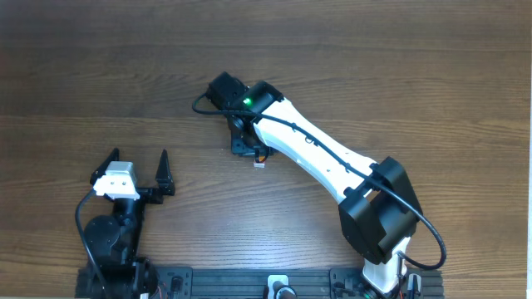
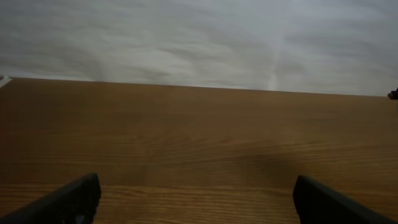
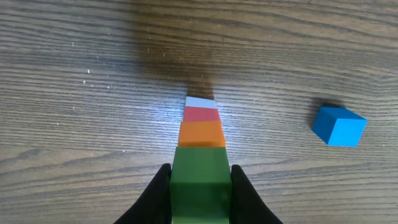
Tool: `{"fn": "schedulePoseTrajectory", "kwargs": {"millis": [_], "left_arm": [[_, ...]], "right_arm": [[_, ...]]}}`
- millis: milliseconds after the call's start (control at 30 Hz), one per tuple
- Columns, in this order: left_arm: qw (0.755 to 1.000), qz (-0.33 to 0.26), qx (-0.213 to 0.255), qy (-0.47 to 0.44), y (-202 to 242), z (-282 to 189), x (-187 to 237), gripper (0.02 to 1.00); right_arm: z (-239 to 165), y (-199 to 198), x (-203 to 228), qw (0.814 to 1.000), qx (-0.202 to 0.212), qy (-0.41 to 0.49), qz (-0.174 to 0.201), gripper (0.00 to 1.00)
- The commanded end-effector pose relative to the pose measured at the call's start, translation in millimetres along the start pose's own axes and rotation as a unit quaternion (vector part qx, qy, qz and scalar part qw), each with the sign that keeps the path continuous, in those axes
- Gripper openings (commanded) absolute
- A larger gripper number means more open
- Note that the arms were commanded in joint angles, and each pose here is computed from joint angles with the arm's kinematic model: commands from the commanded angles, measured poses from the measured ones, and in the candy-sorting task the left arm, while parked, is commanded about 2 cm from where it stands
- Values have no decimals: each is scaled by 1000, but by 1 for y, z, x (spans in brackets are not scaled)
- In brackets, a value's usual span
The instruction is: Stack Cubes
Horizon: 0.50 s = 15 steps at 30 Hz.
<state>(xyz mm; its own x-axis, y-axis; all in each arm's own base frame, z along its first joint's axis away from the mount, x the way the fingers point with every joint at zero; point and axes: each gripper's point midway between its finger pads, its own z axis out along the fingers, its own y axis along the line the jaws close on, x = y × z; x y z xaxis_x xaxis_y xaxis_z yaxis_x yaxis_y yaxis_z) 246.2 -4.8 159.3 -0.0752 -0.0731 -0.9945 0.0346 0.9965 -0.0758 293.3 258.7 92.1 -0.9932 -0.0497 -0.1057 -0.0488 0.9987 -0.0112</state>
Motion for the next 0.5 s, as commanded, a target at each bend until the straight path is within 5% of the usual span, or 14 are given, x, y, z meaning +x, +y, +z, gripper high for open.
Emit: {"fn": "schedulePoseTrajectory", "kwargs": {"millis": [33, 500], "left_arm": [[1000, 6, 1, 1, 0, 0, 2, 998], [1000, 6, 1, 1, 0, 0, 2, 1000]], "right_arm": [[4, -2, -4, 1000, 2, 4, 16, 12], [9, -3, 0, 1000, 3, 11, 22, 12]]}}
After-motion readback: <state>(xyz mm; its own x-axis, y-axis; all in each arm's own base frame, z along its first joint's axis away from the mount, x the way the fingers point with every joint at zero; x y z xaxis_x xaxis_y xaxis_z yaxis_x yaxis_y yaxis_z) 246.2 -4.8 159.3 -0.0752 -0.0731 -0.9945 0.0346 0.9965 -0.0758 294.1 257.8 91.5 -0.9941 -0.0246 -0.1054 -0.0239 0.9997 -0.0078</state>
